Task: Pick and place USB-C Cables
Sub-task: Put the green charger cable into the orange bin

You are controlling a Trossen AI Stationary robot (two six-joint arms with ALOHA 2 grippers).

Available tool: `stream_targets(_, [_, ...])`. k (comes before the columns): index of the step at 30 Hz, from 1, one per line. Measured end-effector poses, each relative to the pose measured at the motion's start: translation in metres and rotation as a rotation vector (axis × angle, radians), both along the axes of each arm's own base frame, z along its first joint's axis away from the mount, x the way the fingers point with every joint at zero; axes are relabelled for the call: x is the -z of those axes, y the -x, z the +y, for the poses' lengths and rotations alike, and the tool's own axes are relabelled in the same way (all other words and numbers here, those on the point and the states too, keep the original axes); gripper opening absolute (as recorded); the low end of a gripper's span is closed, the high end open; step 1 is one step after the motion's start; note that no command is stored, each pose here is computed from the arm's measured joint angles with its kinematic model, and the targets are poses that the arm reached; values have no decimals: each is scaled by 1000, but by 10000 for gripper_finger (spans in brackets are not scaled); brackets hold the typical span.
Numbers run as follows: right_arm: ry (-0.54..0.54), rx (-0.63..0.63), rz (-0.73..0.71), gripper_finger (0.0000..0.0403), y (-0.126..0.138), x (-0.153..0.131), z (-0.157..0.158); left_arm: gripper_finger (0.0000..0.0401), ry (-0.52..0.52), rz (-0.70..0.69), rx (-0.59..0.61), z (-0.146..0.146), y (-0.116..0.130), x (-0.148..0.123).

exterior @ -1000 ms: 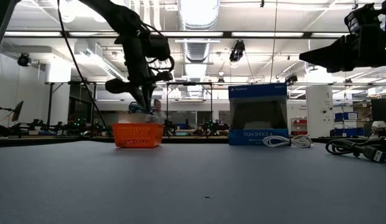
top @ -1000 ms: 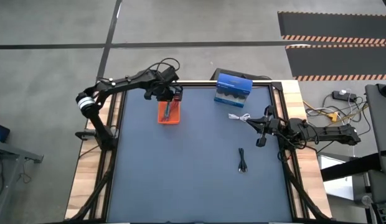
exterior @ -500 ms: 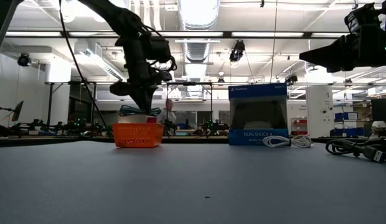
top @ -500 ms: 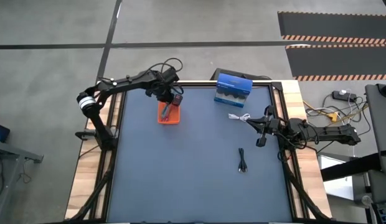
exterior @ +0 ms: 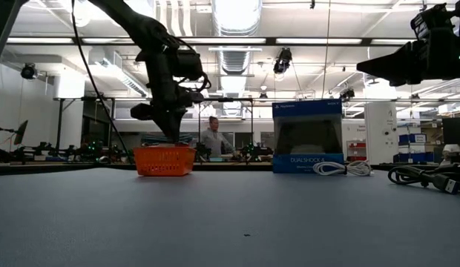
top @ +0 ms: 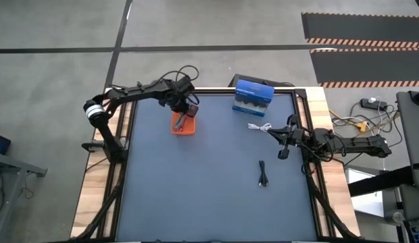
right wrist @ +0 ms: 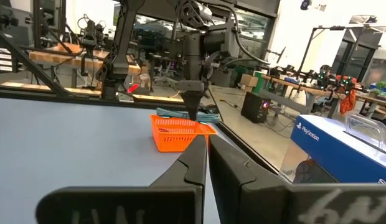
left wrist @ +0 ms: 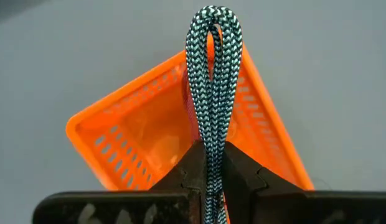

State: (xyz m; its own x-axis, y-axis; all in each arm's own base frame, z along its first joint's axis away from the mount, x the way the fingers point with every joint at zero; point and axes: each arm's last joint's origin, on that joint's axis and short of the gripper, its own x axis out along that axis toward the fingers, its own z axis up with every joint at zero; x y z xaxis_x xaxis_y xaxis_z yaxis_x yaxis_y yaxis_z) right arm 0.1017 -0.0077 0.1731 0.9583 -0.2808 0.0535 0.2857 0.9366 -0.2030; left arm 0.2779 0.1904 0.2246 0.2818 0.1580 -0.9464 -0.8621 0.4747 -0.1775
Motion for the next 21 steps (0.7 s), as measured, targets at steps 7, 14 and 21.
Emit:
stream_targets(7, [0,0,0,9,0,0,0,15,-19,-52,-42,1,-3,8])
stream_targets(14, [0,0,0,9,0,0,0,15,-1,-25,-42,-1,1,15])
stream_targets(21, [0,0,1,9,0,0,0,15,3,-11,-42,-3,3,21])
